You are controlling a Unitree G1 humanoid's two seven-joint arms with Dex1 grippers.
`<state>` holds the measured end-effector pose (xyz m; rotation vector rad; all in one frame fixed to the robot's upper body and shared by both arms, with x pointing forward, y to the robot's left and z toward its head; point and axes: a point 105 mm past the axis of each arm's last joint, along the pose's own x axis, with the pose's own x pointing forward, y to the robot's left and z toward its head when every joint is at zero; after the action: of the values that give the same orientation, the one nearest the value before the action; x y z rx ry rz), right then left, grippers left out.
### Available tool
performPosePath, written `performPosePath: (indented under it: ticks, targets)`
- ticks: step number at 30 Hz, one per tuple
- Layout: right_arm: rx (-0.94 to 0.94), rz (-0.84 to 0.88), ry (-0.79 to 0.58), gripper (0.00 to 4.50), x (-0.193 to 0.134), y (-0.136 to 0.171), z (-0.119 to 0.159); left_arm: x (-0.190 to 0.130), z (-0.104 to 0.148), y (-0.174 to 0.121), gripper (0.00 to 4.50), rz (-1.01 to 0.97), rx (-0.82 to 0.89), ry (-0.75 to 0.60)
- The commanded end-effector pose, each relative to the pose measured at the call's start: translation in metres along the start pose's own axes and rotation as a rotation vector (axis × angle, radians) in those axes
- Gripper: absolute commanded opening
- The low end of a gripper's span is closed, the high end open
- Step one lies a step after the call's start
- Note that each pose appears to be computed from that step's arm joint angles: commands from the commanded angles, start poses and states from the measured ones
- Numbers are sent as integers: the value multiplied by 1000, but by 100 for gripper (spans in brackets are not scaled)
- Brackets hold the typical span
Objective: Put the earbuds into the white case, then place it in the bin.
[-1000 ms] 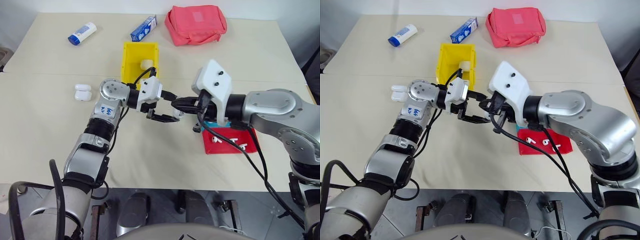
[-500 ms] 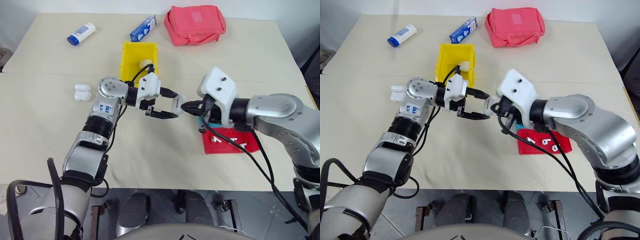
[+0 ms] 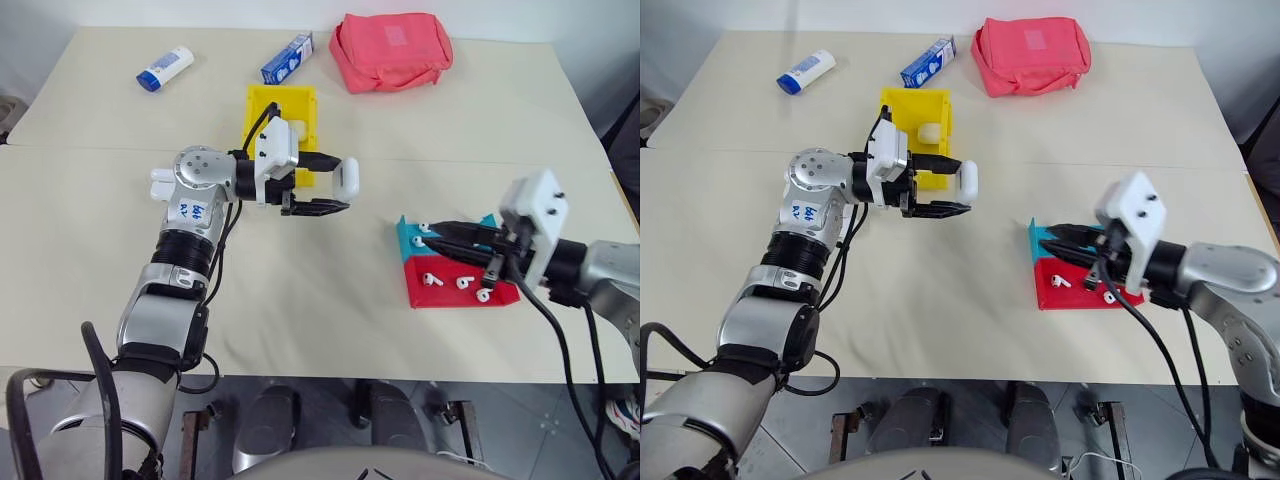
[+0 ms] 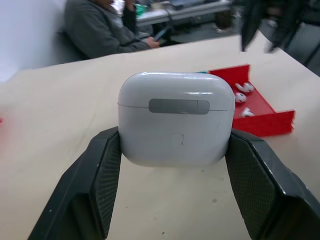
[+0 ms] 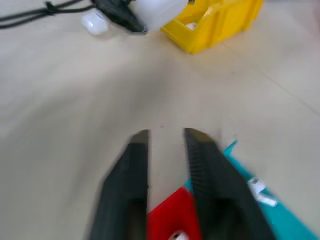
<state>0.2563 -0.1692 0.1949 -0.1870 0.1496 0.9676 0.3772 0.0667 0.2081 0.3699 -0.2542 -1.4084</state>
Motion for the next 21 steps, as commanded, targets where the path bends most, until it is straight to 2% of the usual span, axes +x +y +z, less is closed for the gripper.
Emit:
performPosePath:
  ticks: [1, 6, 7, 9, 11, 14, 17, 21]
  targets:
    - [-22, 62, -148, 257, -5, 3, 21, -10, 11, 16, 276, 96, 3, -33]
    - [-33, 67, -153, 424, -2, 2, 18, -21, 2, 28, 276, 196, 5, 49]
    - [-36, 57, -152, 445, -2, 1, 18, -23, 0, 33, 276, 228, -2, 69]
    - [-49, 24, -165, 445, 1, 0, 18, -34, -16, 55, 276, 393, -15, 207]
    - [-54, 5, -180, 445, 3, 0, 18, -42, -25, 68, 276, 493, -37, 291]
    - [-52, -2, -193, 445, 5, 3, 18, -50, -31, 83, 276, 607, -57, 374]
    - [-52, -8, -208, 445, 7, 4, 20, -48, -37, 85, 276, 634, -82, 394]
    - [-57, -19, -205, 450, 7, 3, 21, -41, -36, 87, 405, 640, -94, 377]
